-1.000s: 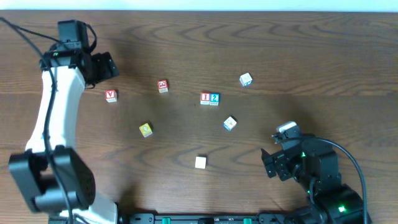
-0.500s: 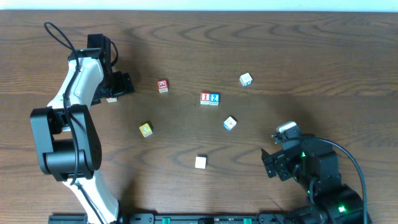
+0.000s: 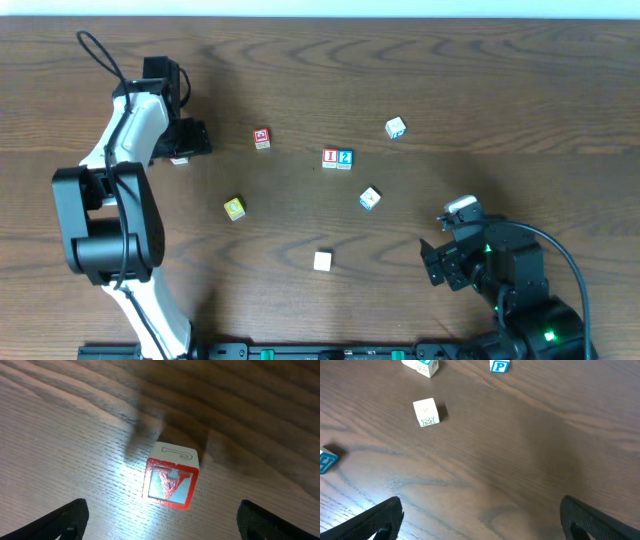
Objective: Spell out Ai2
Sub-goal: 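Lower the left gripper and close it on the red 'A' block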
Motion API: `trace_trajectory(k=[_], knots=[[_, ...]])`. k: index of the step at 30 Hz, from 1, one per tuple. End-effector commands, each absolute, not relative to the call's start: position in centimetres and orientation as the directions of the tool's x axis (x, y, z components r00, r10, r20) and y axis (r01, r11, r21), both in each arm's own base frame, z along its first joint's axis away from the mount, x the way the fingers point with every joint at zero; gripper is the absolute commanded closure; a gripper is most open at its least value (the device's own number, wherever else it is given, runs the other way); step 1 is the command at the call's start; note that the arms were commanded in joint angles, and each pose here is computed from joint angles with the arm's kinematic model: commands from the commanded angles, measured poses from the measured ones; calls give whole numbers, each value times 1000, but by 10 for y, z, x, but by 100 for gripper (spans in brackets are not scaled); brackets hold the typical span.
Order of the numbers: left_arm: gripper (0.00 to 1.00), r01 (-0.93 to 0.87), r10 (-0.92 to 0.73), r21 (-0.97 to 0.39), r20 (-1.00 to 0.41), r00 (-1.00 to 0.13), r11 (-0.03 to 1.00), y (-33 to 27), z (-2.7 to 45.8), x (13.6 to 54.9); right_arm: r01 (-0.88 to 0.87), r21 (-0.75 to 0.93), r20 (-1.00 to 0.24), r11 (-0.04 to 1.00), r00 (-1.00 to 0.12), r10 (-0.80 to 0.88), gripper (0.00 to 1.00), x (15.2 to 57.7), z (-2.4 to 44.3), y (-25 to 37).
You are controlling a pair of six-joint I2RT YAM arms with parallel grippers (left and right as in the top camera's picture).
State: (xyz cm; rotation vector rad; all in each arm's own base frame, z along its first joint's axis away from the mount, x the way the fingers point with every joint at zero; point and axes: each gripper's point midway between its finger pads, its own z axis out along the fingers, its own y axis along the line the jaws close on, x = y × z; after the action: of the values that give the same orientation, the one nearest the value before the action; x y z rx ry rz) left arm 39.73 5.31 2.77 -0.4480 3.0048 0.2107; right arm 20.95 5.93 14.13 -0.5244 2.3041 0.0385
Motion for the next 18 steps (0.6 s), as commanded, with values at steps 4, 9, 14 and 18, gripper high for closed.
trace_trajectory(k=[4, 9, 14, 18], knots=[[4, -269, -252, 142, -126, -959, 953, 58, 26, 404, -365, -129, -692, 922, -633, -347, 1, 210, 142, 56], [13, -270, -253, 139, -128, -959, 953, 57, 26, 404, -365, -129, -692, 922, -633, -347, 1, 210, 141, 56], [32, -270, -253, 136, -127, -959, 953, 57, 26, 404, -365, -129, -692, 922, -633, -347, 1, 210, 141, 56], [31, -270, -253, 136, -130, -959, 953, 57, 26, 405, -365, -129, -692, 922, -633, -347, 1, 210, 141, 56]])
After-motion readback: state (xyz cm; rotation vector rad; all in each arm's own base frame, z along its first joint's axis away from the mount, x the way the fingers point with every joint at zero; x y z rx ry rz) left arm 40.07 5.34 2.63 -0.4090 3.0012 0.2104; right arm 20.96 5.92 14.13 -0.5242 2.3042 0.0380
